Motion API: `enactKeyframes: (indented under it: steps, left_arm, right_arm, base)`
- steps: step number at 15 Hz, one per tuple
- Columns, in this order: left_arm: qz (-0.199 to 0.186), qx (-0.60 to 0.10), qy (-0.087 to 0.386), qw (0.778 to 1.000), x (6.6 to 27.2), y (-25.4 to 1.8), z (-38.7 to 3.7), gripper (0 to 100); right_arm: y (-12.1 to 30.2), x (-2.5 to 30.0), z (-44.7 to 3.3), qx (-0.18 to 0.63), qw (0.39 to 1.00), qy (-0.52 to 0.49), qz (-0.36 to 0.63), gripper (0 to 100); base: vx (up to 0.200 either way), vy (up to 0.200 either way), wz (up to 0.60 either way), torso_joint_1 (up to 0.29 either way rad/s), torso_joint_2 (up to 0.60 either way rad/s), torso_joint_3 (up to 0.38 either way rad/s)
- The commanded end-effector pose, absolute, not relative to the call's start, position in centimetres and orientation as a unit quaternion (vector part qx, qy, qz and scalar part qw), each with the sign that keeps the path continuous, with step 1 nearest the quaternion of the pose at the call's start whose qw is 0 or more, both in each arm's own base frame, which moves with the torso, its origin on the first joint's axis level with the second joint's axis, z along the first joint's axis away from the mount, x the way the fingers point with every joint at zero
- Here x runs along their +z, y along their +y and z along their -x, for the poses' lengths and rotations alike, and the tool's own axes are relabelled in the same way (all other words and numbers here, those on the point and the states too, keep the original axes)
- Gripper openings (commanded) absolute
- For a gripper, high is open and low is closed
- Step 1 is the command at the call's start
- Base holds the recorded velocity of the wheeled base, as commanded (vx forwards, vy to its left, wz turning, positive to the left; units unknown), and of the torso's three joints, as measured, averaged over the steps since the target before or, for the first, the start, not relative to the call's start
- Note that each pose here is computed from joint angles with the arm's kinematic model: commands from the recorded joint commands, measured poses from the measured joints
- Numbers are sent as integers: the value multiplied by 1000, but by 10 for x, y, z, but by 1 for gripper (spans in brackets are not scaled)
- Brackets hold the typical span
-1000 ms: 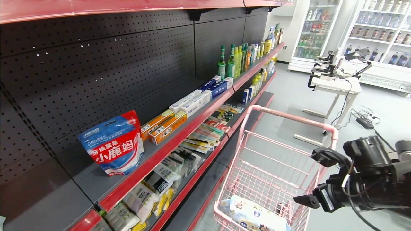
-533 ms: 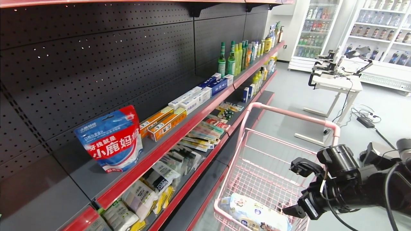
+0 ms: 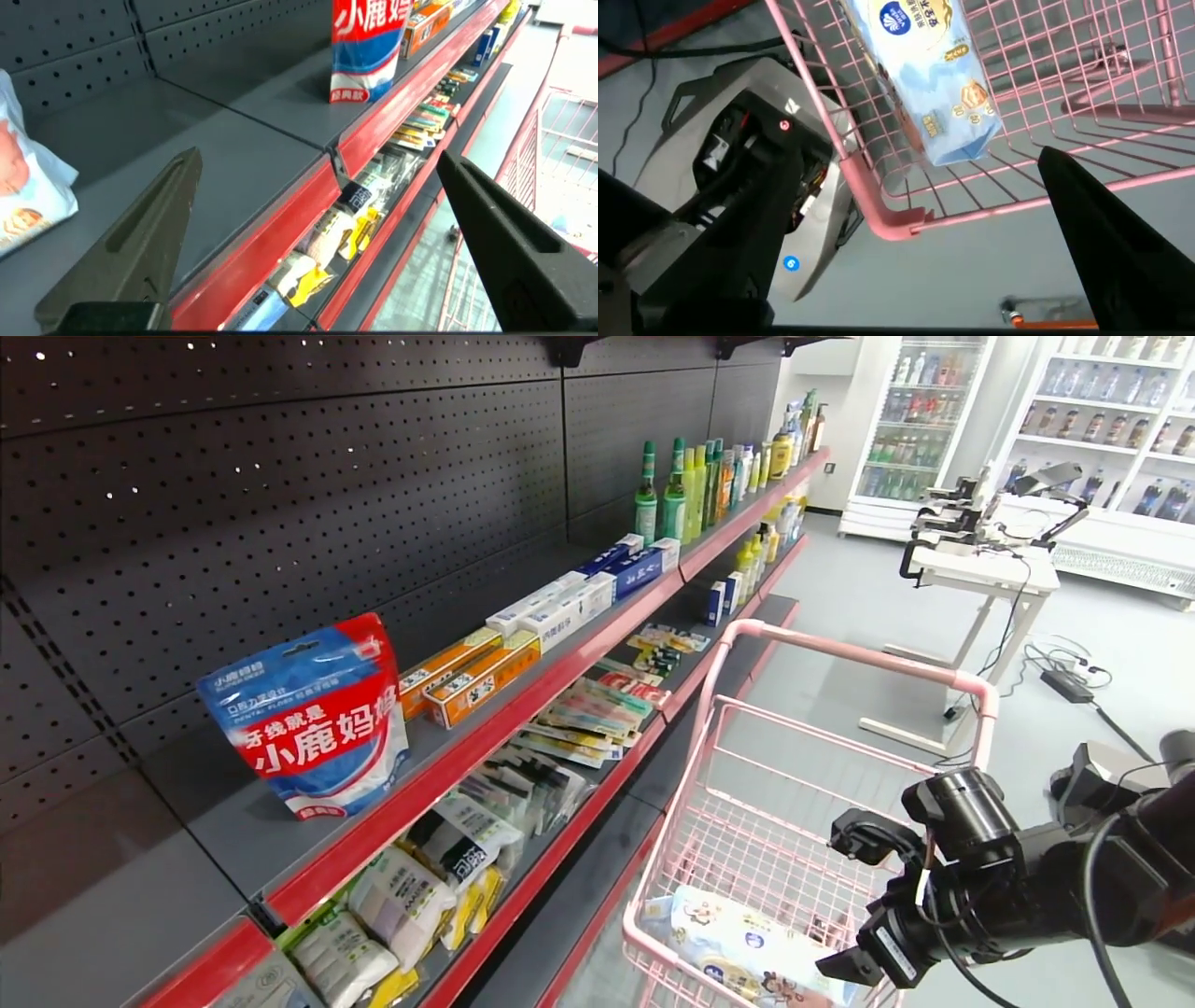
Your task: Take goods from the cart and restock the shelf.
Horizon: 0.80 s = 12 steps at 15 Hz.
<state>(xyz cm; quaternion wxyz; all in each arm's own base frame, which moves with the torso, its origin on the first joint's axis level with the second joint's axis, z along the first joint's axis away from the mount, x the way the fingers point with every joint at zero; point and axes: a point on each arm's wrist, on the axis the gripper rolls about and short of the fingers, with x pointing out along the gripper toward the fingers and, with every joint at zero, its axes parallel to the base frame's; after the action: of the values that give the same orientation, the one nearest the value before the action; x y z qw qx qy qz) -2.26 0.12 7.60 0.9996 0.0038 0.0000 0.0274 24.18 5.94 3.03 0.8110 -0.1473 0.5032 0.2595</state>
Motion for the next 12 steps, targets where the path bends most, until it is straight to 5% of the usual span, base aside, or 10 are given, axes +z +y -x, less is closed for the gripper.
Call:
enactKeyframes:
  steps: [1,5,12]
  left_arm:
    - [-4,28,0,1000,76,1,22,100]
    - [-5,28,0,1000,76,1,22,100]
    - [-4,28,0,1000,76,1,22,100]
  right_arm:
    - [59,31,-241,260,812,502,148,100]
    - [60,31,-242,263,811,500,152,100]
    - [60,29,-241,273,806,499,167,100]
  base:
    - [0,0,0,-149,344,193]
    - [0,0,0,-140,339,196]
    - [0,0,0,-9,25,17]
